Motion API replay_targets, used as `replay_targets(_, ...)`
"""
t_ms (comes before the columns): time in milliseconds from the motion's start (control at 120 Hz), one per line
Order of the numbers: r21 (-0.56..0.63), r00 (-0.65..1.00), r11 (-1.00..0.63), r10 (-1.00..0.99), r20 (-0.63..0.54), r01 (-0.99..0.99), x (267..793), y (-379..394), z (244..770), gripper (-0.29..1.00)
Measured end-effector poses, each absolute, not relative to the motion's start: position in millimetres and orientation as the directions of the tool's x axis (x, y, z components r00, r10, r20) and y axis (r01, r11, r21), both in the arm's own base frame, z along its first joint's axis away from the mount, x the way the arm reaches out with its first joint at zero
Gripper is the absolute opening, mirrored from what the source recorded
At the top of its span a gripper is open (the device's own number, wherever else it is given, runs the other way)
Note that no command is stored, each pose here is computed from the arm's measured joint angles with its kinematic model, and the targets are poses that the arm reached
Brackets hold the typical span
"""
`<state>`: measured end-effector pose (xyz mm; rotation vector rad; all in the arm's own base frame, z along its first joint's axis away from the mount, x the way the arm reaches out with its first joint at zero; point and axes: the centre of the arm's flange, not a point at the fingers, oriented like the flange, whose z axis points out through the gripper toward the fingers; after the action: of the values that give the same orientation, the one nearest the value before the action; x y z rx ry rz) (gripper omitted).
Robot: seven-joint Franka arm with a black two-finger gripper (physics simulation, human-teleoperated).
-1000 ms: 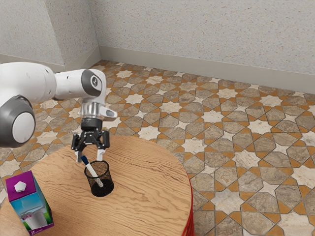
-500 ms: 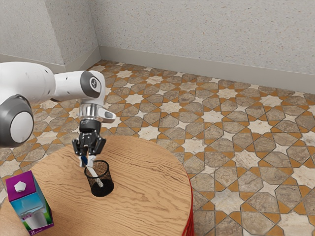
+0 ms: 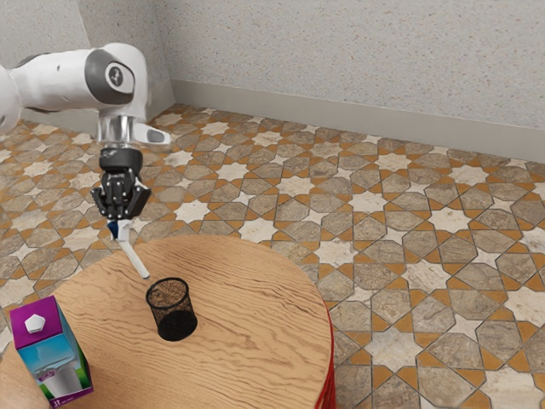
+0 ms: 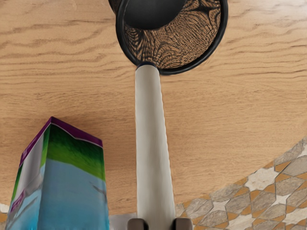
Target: Take the marker out of the pen holder and place it to the left of the pen holder.
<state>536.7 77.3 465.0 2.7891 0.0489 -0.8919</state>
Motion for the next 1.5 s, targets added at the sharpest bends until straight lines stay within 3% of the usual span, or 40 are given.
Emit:
replay_targets(142, 0.088, 0.887, -0.994, 0.01, -0.462, 0.057, 506, 85, 508, -0.08)
replay_targets(325, -0.034, 0.947, -0.999, 0.011, -0.321, 0.0, 484, 101, 464, -0.08)
replay_targets(575, -0.124, 0.989, -0.982, -0.146, 0.017, -0.143, 499, 98, 410, -0.08)
replay_targets(742, -0.165, 0.947, -0.959, -0.26, 0.191, -0.231, 478, 71, 393, -0.08)
replay_targets(1092, -0.181, 0.902, -0.948, -0.307, 0.304, -0.262, 423, 72, 374, -0.08)
replay_targets(1308, -0.186, 0.897, -0.943, -0.323, 0.303, -0.276, 431, 78, 387, 0.37)
replay_targets(1375, -0.209, 0.885, -0.939, -0.33, 0.33, -0.273, 453, 82, 421, 0.46)
replay_targets(1458, -0.249, 0.872, -0.951, -0.276, 0.405, -0.185, 571, 113, 565, 0.54)
replay_targets(1500, -0.234, 0.881, -0.958, -0.249, 0.402, -0.163, 599, 118, 608, 0.57)
